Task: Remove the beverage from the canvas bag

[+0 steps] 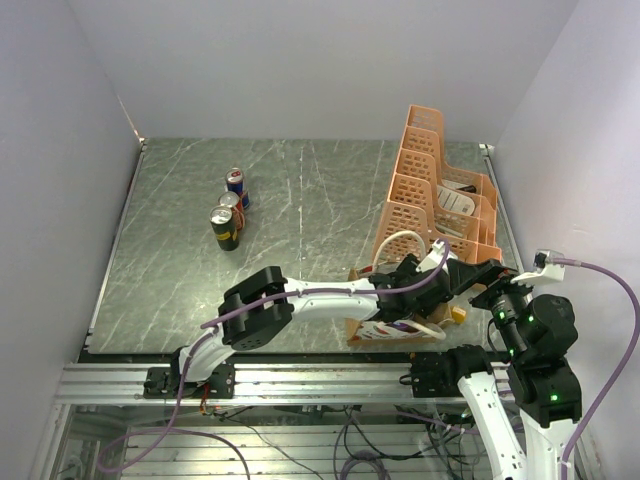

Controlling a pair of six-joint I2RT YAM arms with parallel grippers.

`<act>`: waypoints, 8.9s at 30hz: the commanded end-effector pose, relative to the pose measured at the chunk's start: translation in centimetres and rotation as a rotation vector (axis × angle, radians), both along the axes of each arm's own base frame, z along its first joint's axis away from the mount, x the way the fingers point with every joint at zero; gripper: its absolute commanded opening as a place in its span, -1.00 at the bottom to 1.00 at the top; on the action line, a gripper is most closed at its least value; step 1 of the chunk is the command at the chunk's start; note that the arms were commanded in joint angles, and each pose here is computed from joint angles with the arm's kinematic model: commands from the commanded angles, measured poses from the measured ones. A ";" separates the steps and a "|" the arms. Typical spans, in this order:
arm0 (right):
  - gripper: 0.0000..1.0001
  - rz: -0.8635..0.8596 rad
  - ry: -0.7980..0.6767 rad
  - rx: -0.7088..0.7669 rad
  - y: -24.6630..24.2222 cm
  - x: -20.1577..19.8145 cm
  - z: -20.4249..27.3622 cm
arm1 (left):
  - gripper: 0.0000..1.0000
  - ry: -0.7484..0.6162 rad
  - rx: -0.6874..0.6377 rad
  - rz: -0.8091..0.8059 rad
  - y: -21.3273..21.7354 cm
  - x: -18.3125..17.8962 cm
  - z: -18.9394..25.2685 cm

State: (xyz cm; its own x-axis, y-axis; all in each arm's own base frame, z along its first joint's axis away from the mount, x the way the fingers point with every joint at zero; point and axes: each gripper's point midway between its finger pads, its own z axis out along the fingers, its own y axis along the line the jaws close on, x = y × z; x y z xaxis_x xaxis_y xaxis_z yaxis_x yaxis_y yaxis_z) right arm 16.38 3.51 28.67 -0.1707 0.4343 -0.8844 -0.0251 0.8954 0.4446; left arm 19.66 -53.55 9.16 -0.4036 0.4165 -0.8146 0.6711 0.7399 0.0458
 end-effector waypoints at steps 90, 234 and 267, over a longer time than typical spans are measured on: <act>0.82 -0.001 0.007 0.003 0.1 0.5 -0.1 | -0.86 -0.369 -0.209 1.045 46.1 6.2 11.1; 0.15 0.278 0.482 0.076 4.3 -8.5 -11.5 | 0.86 0.072 0.123 -0.169 4.9 -4.1 -1.3; 0.48 0.087 0.039 -0.018 1.0 -3.2 -2.0 | -0.86 -0.085 -0.179 -0.151 5.3 -3.0 15.9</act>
